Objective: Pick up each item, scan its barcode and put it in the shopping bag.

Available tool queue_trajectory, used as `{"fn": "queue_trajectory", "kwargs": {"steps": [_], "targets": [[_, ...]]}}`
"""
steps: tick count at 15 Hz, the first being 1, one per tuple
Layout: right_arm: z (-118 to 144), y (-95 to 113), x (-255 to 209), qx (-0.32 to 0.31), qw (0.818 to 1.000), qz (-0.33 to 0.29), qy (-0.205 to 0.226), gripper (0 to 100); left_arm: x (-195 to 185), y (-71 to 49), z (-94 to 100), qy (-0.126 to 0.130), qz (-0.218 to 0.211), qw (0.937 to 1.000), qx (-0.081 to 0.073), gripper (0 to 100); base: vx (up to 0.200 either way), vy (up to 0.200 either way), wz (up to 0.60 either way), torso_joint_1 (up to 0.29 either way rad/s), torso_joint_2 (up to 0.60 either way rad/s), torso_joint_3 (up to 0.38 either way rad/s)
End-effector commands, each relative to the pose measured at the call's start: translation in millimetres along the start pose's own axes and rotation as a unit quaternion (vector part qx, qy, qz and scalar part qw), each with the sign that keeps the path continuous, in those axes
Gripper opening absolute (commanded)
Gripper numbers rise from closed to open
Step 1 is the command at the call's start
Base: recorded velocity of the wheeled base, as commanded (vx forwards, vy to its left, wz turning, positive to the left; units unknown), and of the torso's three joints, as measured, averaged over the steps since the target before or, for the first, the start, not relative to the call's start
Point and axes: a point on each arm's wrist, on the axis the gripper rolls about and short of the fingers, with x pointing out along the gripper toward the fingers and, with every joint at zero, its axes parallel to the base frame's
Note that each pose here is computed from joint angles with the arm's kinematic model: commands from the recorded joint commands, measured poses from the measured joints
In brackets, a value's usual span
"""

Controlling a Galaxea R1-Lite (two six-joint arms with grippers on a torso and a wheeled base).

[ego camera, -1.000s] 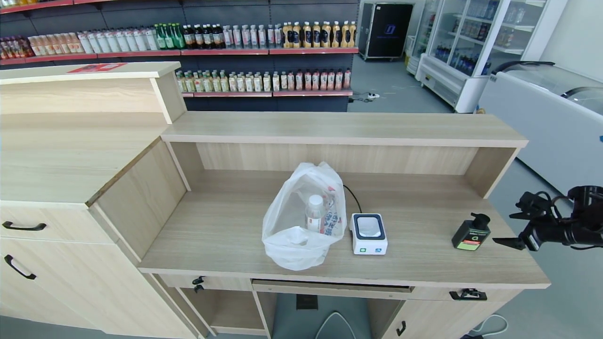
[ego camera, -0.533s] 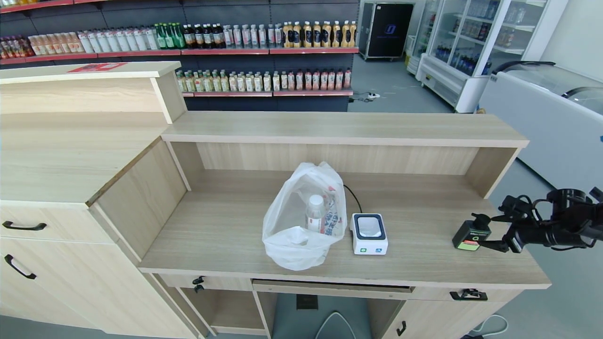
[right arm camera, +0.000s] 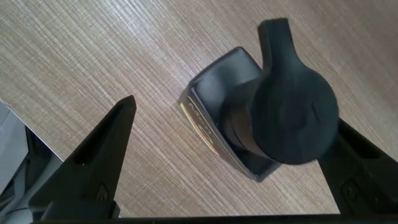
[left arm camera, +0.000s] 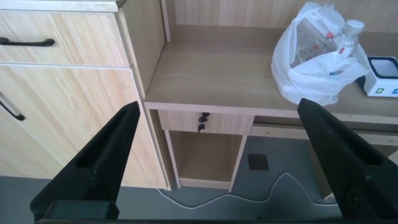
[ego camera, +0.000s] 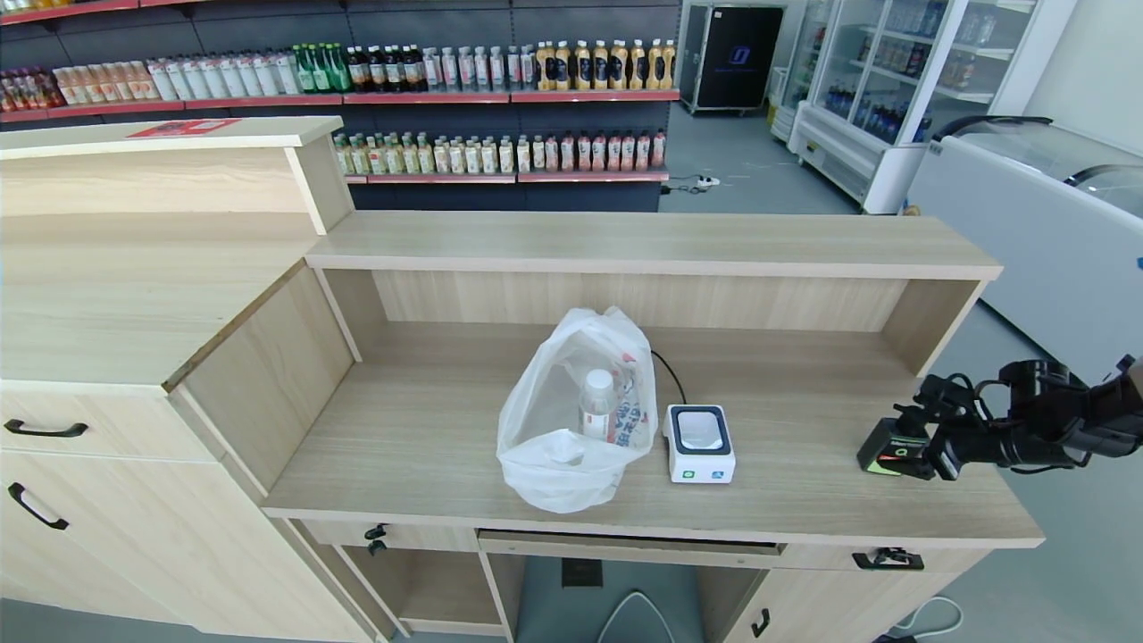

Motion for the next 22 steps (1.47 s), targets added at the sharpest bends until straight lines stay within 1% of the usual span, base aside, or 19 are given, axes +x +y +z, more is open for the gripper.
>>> {"fn": "queue_trajectory", "kwargs": {"steps": [1,10,11,16,17,19,21,22], "targets": [[-1.4,3.2,6.4,0.0,1.0,0.007,0.0,100,0.0,0.0,0.0,0.0,0.001,1.0,0.0,100,0.0,0.0,0.0,0.0,0.0,0.0],[0.0,6.3,21.5,-0.005,1.0,0.017,-0.003,100,0.0,0.0,0.0,0.0,0.001,1.0,0.0,100,0.0,0.0,0.0,0.0,0.0,0.0],[1.0,6.7,22.4,-0.006,1.0,0.017,-0.003,0,0.0,0.0,0.0,0.0,0.001,1.0,0.0,100,0.0,0.0,0.0,0.0,0.0,0.0],[2.1,6.7,22.5,-0.009,1.0,0.017,-0.004,0,0.0,0.0,0.0,0.0,0.001,1.0,0.0,100,0.0,0.0,0.0,0.0,0.0,0.0],[7.4,3.6,19.4,-0.018,1.0,0.009,-0.007,0,0.0,0.0,0.0,0.0,0.001,1.0,0.0,100,0.0,0.0,0.0,0.0,0.0,0.0],[22.1,-3.3,8.1,-0.04,0.999,-0.013,-0.017,0,0.0,0.0,0.0,0.0,0.001,1.0,0.0,100,0.0,0.0,0.0,0.0,0.0,0.0],[54.3,-11.1,-31.2,-0.063,0.997,-0.045,-0.029,0,0.0,0.0,0.0,0.0,0.001,1.0,0.0,100,0.0,0.0,0.0,0.0,0.0,0.0],[69.8,-12.6,-60.6,-0.072,0.995,-0.066,-0.032,0,0.0,0.0,0.0,0.0,0.001,1.0,0.0,100,0.0,0.0,0.0,0.0,0.0,0.0]]}}
